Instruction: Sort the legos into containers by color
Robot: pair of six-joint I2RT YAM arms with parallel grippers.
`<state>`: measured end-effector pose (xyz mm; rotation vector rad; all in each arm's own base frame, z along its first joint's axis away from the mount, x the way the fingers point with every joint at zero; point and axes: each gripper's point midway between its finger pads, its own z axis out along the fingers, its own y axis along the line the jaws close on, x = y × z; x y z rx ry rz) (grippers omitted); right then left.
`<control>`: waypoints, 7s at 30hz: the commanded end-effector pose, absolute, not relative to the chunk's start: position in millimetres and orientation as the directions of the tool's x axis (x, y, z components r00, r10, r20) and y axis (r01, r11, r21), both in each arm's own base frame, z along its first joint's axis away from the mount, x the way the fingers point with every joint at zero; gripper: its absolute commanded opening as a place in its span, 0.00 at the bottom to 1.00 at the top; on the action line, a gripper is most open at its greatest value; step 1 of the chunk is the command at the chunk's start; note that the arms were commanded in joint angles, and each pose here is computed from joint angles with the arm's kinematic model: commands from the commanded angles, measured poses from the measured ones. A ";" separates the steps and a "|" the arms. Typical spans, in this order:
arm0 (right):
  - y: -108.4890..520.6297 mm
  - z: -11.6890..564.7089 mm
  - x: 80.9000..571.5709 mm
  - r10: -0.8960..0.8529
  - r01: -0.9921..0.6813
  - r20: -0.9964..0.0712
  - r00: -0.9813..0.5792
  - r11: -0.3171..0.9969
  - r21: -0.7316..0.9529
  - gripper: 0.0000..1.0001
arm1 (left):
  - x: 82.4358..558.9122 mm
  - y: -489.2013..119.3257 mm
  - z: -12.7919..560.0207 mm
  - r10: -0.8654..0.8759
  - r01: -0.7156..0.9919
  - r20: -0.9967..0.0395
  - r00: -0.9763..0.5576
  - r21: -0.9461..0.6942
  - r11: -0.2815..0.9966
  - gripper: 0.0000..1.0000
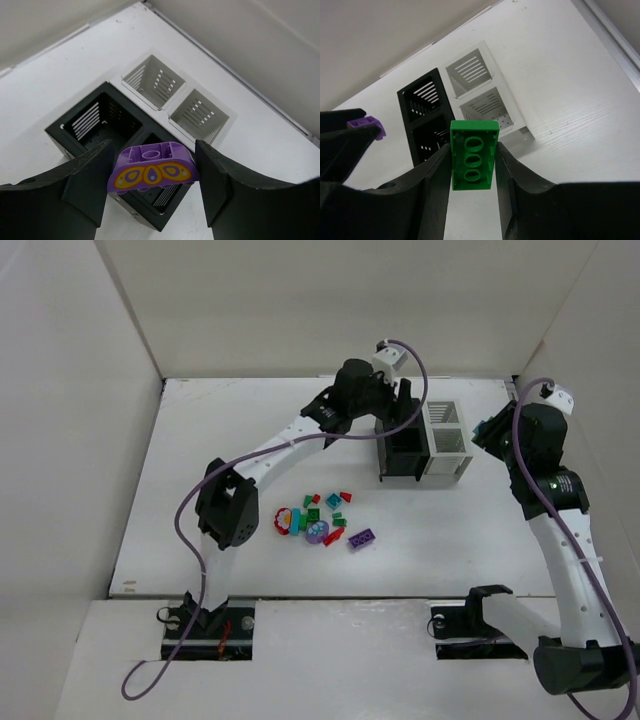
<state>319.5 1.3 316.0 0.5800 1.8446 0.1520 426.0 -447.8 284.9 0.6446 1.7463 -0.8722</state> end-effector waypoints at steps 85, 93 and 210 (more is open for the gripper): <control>215.2 377.2 232.3 0.250 -0.849 -0.879 -0.406 0.254 0.464 0.28 | 216.2 -380.1 371.5 -0.142 0.969 -0.961 -0.239 -0.226 -0.098 0.55; 217.1 372.4 238.3 0.238 -0.845 -0.876 -0.419 0.250 0.472 0.27 | 212.9 -378.4 374.6 -0.144 0.972 -0.964 -0.223 -0.208 -0.108 0.22; 4.2 211.7 454.9 0.416 0.403 -0.830 -0.371 0.878 0.259 0.30 | 348.7 -203.4 188.5 -0.305 0.098 -0.752 -0.585 -0.438 0.893 1.00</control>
